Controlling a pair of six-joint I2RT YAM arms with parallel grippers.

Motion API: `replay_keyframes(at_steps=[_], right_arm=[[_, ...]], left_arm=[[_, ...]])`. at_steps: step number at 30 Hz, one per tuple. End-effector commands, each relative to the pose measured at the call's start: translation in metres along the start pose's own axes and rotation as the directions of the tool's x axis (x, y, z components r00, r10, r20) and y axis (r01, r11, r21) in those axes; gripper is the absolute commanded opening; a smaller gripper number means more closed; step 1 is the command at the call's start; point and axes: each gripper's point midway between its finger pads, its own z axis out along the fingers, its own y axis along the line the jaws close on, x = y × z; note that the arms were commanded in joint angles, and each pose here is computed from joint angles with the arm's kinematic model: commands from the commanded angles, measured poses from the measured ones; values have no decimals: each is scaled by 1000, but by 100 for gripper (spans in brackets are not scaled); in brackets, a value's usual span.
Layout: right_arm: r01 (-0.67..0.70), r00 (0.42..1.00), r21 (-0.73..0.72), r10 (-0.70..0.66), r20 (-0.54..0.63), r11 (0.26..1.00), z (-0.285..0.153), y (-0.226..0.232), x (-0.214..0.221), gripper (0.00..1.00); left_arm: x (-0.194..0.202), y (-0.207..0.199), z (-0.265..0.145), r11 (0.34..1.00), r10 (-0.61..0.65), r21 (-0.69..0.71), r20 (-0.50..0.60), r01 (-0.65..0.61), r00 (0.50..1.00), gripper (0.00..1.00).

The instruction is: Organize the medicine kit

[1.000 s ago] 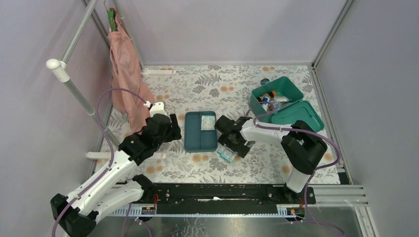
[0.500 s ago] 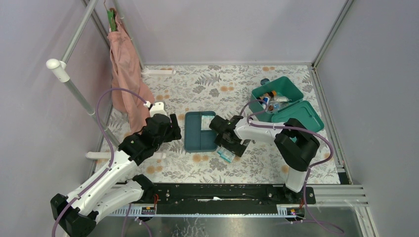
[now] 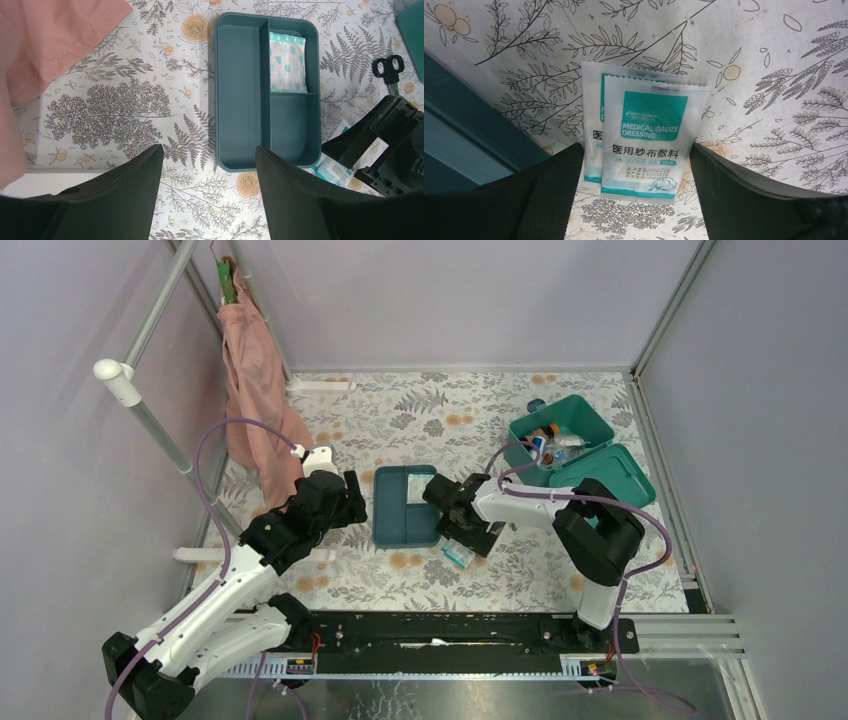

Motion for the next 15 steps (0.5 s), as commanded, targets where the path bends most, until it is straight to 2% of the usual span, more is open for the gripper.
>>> replay_keyframes(at_steps=[1,4,15], right_arm=[[-5,1000,71,5,0,997,23,-22,12,84],[11,1000,81,-12,16,997,23,-25,9,78],[150,983,80,-158,94,985,21,-34,-8,70]], left_arm=[[-8,1,-1,1000,7,-9,25,-7,1000,76],[-8,2,-1,1000,7,-10,25,-7,1000,76],[-8,2,-2,1000,6,-8,27,-5,1000,76]])
